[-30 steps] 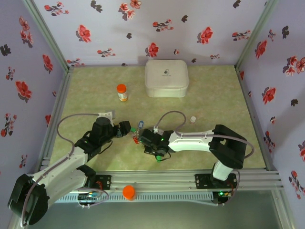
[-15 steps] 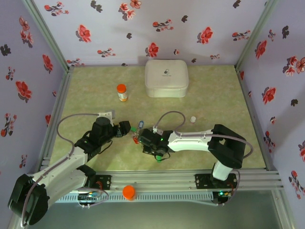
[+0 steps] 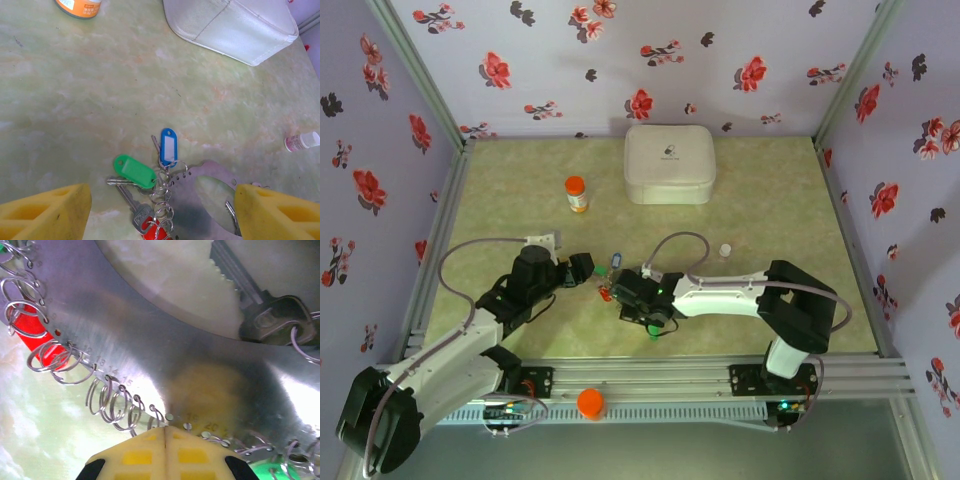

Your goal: Put the keys on the keyring

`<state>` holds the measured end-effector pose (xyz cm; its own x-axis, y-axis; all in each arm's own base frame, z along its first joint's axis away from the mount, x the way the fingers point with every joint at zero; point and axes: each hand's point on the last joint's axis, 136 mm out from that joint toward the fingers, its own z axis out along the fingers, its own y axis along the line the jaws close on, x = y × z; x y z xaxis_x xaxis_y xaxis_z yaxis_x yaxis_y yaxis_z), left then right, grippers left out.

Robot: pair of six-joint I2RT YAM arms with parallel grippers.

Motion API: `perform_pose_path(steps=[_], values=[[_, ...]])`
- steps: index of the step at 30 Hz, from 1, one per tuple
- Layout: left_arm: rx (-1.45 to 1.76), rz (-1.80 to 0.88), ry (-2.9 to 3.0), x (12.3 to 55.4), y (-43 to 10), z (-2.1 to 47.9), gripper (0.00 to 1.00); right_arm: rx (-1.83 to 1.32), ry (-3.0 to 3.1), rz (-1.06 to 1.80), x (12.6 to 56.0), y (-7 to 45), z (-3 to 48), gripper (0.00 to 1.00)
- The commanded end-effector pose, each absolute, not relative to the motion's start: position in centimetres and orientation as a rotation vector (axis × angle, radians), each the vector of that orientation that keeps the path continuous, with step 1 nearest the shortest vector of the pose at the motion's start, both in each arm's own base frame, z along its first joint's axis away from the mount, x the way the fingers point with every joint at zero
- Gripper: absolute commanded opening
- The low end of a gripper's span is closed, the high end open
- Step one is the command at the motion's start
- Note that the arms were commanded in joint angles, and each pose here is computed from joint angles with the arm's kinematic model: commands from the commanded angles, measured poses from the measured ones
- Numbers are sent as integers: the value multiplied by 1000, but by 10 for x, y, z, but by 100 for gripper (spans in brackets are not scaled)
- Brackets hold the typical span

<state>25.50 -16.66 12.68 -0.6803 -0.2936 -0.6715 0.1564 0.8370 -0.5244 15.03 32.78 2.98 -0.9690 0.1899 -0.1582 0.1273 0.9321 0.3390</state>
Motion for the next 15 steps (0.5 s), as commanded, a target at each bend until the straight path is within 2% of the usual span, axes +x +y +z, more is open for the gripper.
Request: perform_pose_path(steps=[1,5,7,9,11,15], values=[[-59,-725,2212,253,-169,127,75,209,2873,436,156,312,43,0],[-41,-748,2234,251,-174,123,75,112,2874,438,155,307,50,0],[-42,-749,2248,249,-174,120,75,-43,2853,434,157,312,60,11],[-44,-747,2255,247,-172,118,75,-300,2800,406,161,319,73,21],[-52,-746,2253,246,-170,117,76,-537,2725,347,166,322,84,26],[-104,-737,2245,245,-159,118,76,-1066,2524,182,169,322,98,29]])
